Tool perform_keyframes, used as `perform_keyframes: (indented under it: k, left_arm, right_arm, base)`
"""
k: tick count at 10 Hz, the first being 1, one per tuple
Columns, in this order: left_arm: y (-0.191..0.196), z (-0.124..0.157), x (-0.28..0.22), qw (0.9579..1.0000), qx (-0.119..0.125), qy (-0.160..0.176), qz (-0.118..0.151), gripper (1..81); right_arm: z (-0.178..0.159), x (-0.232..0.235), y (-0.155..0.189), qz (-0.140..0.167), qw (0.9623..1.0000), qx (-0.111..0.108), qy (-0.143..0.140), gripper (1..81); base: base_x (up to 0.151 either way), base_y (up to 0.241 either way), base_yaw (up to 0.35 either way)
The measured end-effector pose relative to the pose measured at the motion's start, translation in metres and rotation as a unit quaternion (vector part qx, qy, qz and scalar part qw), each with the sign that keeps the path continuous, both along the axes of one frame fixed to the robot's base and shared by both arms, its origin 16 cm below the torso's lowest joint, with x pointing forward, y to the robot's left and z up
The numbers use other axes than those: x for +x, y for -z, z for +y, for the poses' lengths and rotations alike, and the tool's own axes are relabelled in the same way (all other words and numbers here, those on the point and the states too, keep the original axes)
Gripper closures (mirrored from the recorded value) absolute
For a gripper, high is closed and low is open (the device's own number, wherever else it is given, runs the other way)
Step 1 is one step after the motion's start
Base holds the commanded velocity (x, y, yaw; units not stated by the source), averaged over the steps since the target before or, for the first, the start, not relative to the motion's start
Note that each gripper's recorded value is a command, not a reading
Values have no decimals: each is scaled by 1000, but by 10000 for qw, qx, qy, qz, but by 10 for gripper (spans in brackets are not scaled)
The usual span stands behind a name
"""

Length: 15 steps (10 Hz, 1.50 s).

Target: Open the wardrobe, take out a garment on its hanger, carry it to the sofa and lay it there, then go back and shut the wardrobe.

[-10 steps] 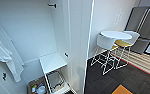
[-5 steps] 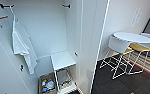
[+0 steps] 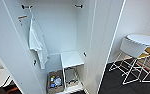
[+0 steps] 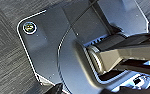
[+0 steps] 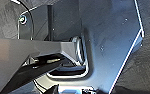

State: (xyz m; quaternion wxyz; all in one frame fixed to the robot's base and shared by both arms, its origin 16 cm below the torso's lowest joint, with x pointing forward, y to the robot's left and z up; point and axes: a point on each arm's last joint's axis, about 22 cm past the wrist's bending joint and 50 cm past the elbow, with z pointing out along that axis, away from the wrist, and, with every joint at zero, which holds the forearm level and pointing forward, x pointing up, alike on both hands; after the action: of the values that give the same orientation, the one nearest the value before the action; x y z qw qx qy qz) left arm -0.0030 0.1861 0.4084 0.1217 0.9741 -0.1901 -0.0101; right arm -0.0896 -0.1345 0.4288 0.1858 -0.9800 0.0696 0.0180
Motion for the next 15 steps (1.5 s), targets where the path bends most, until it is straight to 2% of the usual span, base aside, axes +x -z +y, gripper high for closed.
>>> perform_keyframes:
  k: [7,15]
  left_arm:
    - [0,-5,-3,10000,-36,50,7,10]
    - [0,-1,-1,10000,-7,19,5,10]
  right_arm:
    - [-1,2,0,-10,10000,-7,-2,10]
    - [-1,2,0,-10,10000,-4,-3,10]
  base:
    - [0,0,282]
    - [0,0,16]
